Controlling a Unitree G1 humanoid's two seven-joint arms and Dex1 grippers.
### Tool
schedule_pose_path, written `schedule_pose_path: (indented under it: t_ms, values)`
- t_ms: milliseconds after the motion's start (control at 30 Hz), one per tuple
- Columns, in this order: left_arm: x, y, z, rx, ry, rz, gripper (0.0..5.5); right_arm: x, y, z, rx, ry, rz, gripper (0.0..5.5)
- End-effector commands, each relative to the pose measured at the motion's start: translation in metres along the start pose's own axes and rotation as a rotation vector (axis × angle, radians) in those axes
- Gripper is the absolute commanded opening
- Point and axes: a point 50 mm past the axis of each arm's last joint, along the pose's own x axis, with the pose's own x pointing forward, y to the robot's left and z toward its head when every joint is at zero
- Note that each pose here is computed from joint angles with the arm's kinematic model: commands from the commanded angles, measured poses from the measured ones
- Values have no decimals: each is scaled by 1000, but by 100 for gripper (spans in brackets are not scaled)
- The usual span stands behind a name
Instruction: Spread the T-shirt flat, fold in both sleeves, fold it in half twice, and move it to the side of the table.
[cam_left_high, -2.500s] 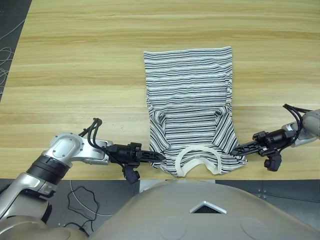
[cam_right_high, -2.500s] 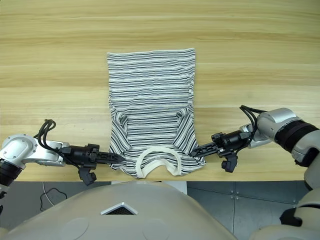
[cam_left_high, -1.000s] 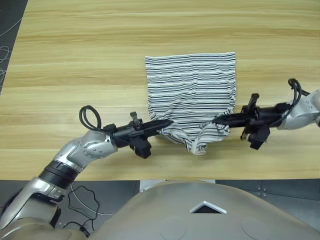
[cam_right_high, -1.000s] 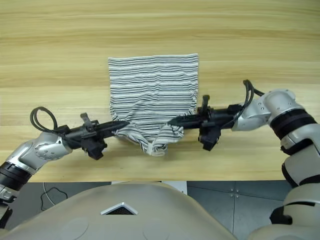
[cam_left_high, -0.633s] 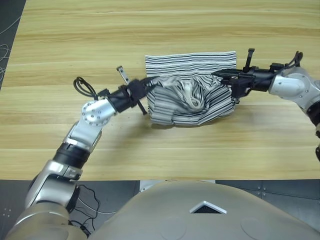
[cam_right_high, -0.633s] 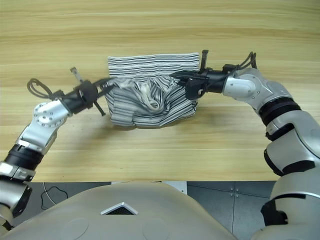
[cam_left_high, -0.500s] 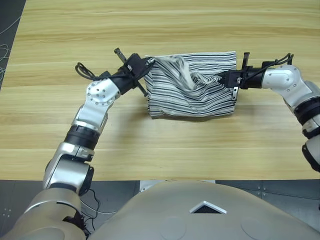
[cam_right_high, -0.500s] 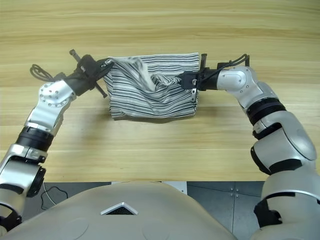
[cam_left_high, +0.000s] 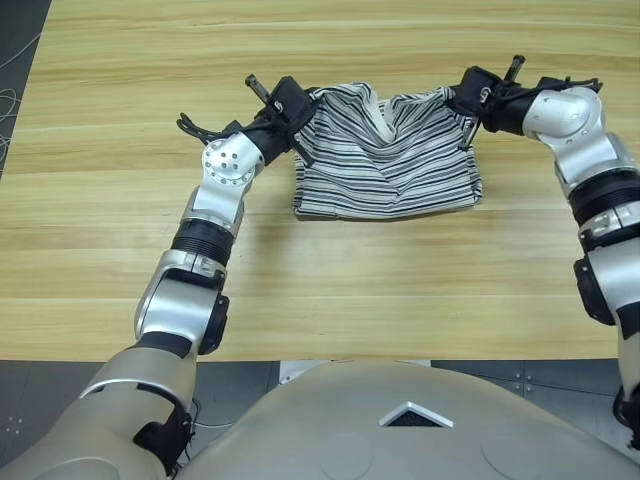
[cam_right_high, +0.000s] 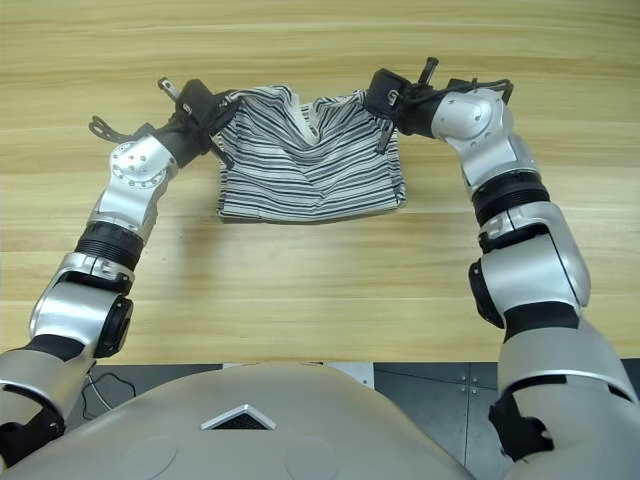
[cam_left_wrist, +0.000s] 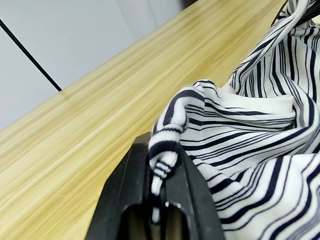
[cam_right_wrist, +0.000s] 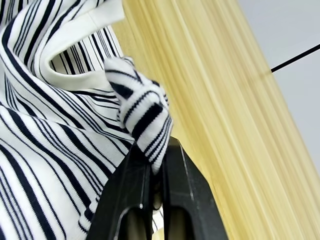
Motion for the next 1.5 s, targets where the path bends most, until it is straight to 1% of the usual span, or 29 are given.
schedule_pose_path:
  t_ms: [33,233,267,333,467,500,667,733,767,800,900,933,967,1067,1200,1267,1333,1400,1433,1500]
  values:
    - [-3,-5,-6,10,22,-45,10,1,7,-9,15,65,25,11]
    - [-5,-2,-19,15,136,-42,10,2,19,-20,25,131,73,11]
    - [-5,-1,-21,7,151,-31,36,2,19,-20,29,132,72,40]
    - [-5,0,-23,-3,164,-17,61,3,19,-19,40,125,59,69]
    - [-4,2,-23,-43,161,19,125,6,13,-15,99,91,-9,145]
    - [-3,3,-23,-67,154,36,132,6,11,-13,126,77,-37,149]
    - [-1,7,-17,-218,93,93,208,8,0,-9,208,39,-162,150]
    - [-2,10,-16,-245,89,116,243,6,-5,-10,210,57,-220,150]
    - [-2,11,-16,-252,89,123,252,6,-8,-12,211,70,-245,150]
    - [-2,12,-15,-262,89,131,278,5,-10,-13,215,86,-270,150]
    - [-2,22,-13,-324,91,196,318,3,-14,-17,226,116,-324,150]
    - [-2,27,-15,-351,107,227,339,3,-15,-17,225,120,-341,150]
    - [-3,30,-17,-368,124,249,343,2,-16,-18,222,126,-355,150]
    - [-7,35,-24,-351,184,296,391,1,-18,-20,221,143,-375,150]
    - [-11,40,-36,-319,279,364,451,4,-10,-23,254,149,-316,150]
    - [-11,38,-40,-304,314,363,482,6,-7,-22,262,138,-296,150]
    - [-10,32,-44,-297,338,334,506,7,-8,-19,283,115,-292,150]
    - [-8,29,-44,-271,327,324,540,8,-10,-12,336,42,-279,150]
    - [-7,31,-38,-264,289,335,548,9,-11,-7,366,-8,-265,150]
    - [-2,40,-15,-275,149,349,548,9,-12,3,427,-110,-228,150]
